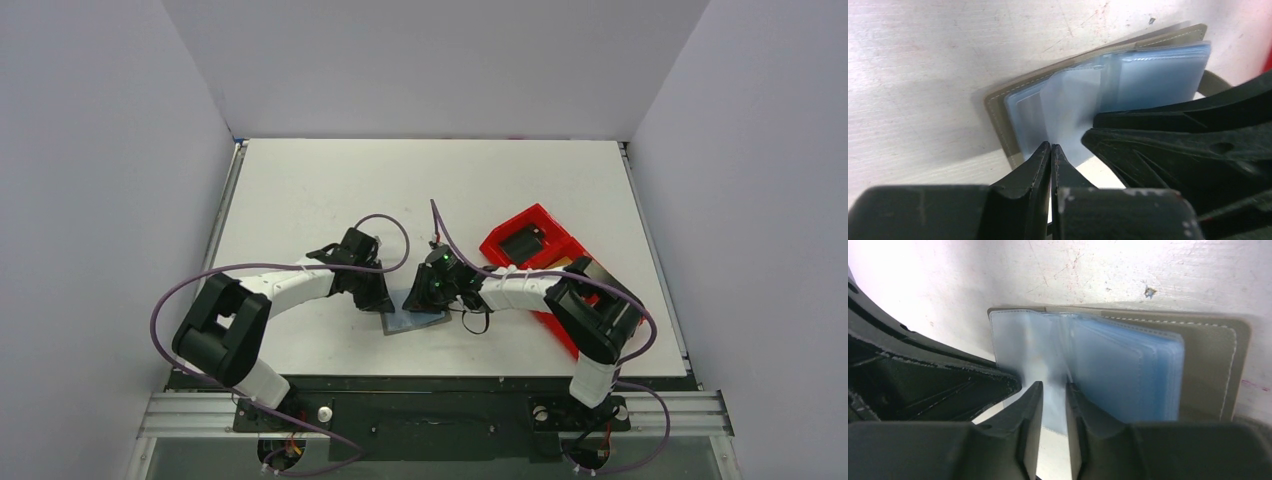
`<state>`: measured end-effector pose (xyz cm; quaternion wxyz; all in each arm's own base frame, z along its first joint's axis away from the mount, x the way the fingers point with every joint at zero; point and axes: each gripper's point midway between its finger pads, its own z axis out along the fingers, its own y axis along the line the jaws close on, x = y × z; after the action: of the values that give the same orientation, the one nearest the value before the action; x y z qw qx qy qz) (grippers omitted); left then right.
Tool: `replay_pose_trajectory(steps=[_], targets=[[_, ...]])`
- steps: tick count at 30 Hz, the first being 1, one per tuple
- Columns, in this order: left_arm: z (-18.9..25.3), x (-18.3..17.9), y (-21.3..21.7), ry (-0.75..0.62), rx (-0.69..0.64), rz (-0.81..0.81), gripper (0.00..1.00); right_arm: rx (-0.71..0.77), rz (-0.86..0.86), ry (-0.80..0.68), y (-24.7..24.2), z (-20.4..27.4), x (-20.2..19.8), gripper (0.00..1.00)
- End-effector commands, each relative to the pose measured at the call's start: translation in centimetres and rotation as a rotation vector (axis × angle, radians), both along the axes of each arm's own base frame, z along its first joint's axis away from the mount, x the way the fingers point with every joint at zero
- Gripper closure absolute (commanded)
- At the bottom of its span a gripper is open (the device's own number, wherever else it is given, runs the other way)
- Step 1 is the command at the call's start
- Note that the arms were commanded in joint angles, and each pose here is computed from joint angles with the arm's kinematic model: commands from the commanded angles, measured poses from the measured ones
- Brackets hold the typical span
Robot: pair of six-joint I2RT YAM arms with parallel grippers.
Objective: Take the credit cards out of the card holder
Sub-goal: Remove the credit card from the card holder.
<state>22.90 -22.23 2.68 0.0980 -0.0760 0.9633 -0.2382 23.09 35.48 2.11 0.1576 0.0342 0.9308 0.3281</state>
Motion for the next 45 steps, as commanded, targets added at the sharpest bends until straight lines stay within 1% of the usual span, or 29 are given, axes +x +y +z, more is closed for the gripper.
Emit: replay_pose_trajectory(steps=[1,4,7,11,16,19,25,28,31,34,39,45], targets=[[1.1,0.6,0.8,-0.044,0.048,0.004,1.0,-0.108,0.012,-0.078,-1.3,2.0,0.5,0.75],[1.4,0.3,1.7,-0.051,0.083,0.007,1.0,-0.113,0.043,-0.123,-0.6,4.1,0.5,0.69],[2.2,0.1,2.2,-0.071,0.088,0.012,1.0,-0.133,0.045,-0.154,-0.4,5.6,0.7,0.67],[3.0,0.2,2.4,-0.094,0.089,0.013,1.0,-0.164,0.046,-0.176,-0.7,6.1,0.8,0.67],[3.7,0.4,1.4,-0.105,0.061,-0.006,1.0,-0.197,0.043,-0.175,-1.3,5.4,0.7,0.72],[4.0,0.5,0.4,-0.109,0.047,-0.027,0.99,-0.205,0.033,-0.176,-1.7,5.2,0.7,0.73],[4.6,1.0,-2.4,-0.126,0.005,-0.065,0.9,-0.214,0.013,-0.191,-2.6,5.8,0.6,0.74],[4.4,1.4,-3.5,-0.119,-0.007,-0.079,0.83,-0.244,-0.028,-0.223,-3.9,6.4,1.0,0.74],[4.3,1.6,-4.6,-0.118,-0.02,-0.093,0.78,-0.247,-0.063,-0.244,-5.0,7.4,1.1,0.74],[4.0,1.9,-5.6,-0.115,-0.026,-0.106,0.71,-0.258,-0.096,-0.261,-6.1,8.0,1.0,0.74],[3.5,2.3,-7.1,-0.105,-0.053,-0.121,0.57,-0.259,-0.117,-0.264,-7.0,8.2,0.6,0.73],[2.7,2.5,-7.8,-0.088,-0.061,-0.124,0.48,-0.262,-0.127,-0.26,-7.5,8.0,0.3,0.73]])
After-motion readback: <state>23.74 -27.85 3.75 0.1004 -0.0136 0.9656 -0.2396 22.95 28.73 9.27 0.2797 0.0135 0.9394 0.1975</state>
